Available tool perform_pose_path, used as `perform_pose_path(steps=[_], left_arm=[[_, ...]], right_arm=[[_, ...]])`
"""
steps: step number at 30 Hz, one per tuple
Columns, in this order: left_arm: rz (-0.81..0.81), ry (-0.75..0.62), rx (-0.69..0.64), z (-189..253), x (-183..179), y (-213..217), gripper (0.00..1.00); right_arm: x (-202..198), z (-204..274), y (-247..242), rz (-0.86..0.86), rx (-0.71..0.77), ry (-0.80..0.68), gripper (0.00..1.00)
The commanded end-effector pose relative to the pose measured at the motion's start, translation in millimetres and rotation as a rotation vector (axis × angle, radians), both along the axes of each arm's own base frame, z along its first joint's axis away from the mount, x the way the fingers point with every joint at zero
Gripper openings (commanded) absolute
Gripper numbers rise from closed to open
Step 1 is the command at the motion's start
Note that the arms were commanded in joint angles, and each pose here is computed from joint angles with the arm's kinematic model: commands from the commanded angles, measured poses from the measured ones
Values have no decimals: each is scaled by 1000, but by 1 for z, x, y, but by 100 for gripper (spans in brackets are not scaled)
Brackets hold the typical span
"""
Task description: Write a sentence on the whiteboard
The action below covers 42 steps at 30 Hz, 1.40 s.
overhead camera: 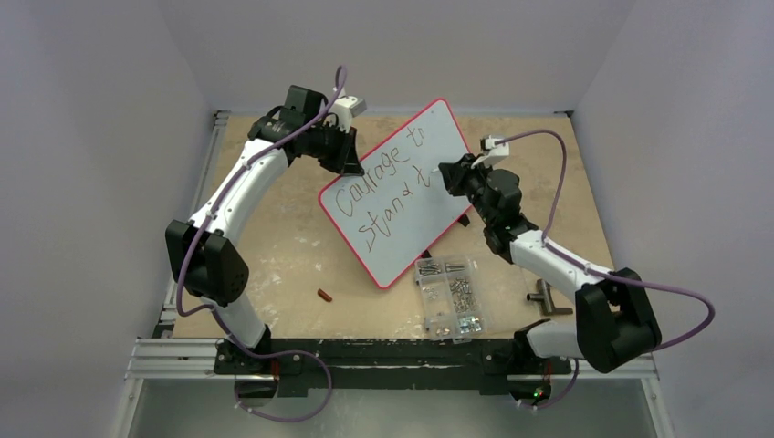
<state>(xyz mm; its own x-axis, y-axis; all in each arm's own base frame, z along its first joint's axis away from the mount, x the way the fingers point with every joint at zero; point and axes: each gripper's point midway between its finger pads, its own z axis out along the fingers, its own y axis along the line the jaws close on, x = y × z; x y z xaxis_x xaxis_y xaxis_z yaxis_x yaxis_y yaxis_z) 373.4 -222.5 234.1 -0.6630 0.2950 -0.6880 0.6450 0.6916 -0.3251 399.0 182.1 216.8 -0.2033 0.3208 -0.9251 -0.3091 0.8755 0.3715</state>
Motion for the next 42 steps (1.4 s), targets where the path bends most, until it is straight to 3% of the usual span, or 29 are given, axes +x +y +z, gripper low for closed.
perform_pose_path(steps=[1, 42], left_arm=[[66, -78, 165, -7, 9, 32, 0], [97, -82, 181, -10, 7, 36, 0]], right_arm=[[0, 40, -3, -17, 24, -93, 0], [30, 35, 2, -22, 29, -95, 0]])
